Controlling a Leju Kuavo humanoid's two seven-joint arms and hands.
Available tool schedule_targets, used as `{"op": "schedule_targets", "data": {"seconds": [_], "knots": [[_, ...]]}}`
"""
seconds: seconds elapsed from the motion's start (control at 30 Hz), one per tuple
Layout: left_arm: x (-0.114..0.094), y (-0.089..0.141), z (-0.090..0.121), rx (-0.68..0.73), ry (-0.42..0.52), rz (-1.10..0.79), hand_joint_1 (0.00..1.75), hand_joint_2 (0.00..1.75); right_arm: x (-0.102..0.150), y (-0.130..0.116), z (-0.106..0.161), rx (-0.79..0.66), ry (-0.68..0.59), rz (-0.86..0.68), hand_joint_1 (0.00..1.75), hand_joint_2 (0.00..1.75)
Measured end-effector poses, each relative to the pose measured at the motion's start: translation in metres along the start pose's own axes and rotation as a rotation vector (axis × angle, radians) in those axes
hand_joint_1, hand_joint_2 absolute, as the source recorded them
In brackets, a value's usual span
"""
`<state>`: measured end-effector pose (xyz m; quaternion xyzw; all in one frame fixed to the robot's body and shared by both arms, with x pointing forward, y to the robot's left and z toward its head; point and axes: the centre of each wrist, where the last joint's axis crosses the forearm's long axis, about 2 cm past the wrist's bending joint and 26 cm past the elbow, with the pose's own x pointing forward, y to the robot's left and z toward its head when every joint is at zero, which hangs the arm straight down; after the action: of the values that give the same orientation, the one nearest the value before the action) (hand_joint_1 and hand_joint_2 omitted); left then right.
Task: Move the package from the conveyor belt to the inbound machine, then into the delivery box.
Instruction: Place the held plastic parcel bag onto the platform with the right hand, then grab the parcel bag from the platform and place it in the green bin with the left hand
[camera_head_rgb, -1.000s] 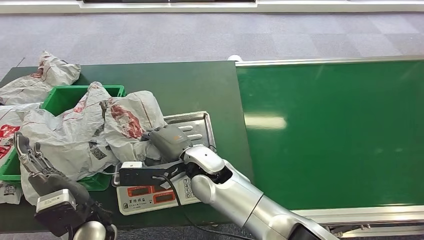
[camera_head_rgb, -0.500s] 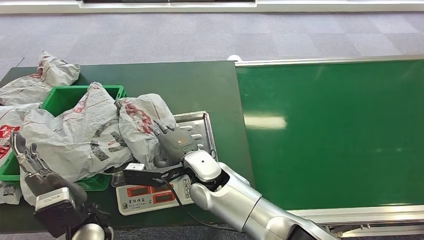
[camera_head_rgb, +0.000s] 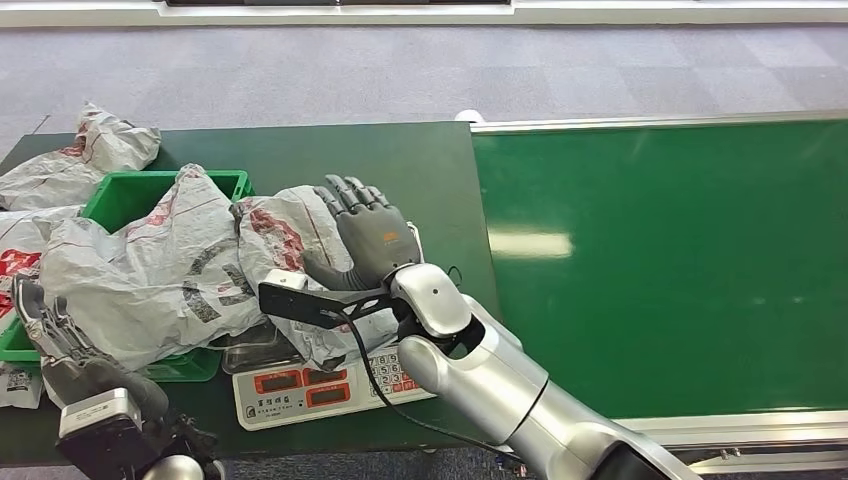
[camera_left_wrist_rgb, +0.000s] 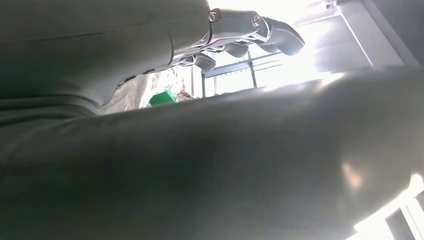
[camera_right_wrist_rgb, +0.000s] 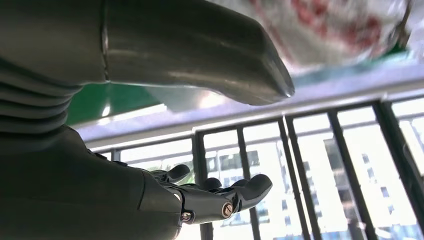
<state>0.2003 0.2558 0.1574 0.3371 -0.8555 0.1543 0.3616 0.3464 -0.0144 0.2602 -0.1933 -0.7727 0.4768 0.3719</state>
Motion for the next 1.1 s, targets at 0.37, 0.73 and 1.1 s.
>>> {"op": "schedule_targets", "data": {"seconds": [0.37, 0.73, 1.1], "knots": [[-0.006, -0.015, -0.015, -0.323, -0.124, -0.193, 0.00, 1.75, -0.049, -0.058, 0.057, -0.453, 0.055, 0.350, 0.00, 0.44], [-0.066, -0.075, -0.103, -0.882, -0.297, -0.465, 0.00, 1.75, -0.114, -0.023, 0.234, -0.498, 0.213, 0.486, 0.00, 1.75], [-0.097, -0.107, -0.162, -1.214, -0.301, -0.608, 0.00, 0.87, -0.106, -0.023, 0.337, -0.413, 0.337, 0.513, 0.00, 1.75]]}}
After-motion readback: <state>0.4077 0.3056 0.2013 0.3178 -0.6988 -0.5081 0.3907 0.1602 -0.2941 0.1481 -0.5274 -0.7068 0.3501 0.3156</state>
